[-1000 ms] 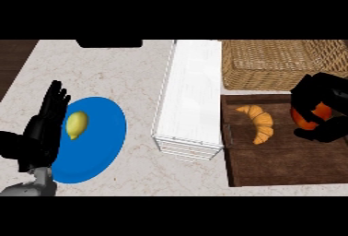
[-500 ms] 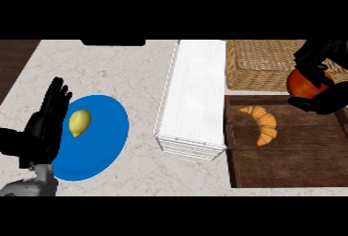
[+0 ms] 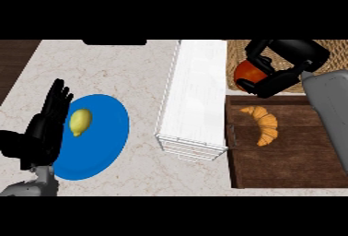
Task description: Pick the tomato from the tray and place it in the tiered shelf
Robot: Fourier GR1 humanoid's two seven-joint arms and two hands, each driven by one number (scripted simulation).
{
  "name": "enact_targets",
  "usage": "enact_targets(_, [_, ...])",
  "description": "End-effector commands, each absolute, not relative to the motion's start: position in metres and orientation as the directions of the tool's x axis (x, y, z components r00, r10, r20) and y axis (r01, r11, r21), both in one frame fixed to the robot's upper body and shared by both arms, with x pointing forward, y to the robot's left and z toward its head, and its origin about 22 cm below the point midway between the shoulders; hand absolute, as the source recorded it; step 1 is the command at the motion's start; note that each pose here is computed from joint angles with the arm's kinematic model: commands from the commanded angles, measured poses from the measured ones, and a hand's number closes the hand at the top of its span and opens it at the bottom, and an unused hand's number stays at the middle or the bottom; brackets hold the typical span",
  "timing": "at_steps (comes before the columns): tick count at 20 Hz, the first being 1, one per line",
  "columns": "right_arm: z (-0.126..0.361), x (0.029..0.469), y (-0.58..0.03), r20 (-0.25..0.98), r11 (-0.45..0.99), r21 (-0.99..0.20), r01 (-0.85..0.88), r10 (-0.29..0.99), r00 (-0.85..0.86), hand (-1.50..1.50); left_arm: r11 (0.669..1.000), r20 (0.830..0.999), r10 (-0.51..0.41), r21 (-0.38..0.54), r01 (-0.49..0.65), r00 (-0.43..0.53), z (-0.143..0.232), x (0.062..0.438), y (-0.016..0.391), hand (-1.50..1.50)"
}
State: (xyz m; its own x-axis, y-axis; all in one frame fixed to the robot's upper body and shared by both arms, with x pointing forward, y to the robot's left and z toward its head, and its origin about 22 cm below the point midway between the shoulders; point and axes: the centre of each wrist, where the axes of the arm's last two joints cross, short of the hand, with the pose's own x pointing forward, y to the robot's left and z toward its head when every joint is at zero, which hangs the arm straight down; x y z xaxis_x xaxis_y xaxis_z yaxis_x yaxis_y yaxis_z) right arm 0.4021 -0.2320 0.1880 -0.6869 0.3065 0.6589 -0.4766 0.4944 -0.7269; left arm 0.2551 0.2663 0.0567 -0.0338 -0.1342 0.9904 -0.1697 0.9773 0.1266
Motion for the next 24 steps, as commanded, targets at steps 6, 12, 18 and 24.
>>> enact_targets(6, [0.166, 0.423, -0.182, 0.692, 0.544, -0.677, -0.496, 0.239, -0.681, 1.50, 0.976, 0.990, -0.141, 0.134, -0.170, -0.028, 0.054, 0.259, 0.268, 0.00])
enact_targets(12, [0.134, 0.427, -0.159, 0.647, 0.513, -0.721, -0.467, 0.254, -0.719, 1.50, 0.979, 0.991, -0.130, 0.124, -0.161, -0.028, 0.059, 0.257, 0.278, 0.00])
enact_targets(18, [0.118, 0.437, -0.132, 0.776, 0.578, -0.602, -0.550, 0.264, -0.573, -1.50, 0.980, 0.991, -0.127, 0.120, -0.159, -0.038, 0.039, 0.242, 0.277, 0.00])
enact_targets(24, [0.120, 0.452, -0.142, 0.789, 0.509, -0.601, -0.616, 0.255, -0.559, -1.50, 0.982, 0.993, -0.116, 0.109, -0.153, -0.036, 0.071, 0.266, 0.271, 0.00])
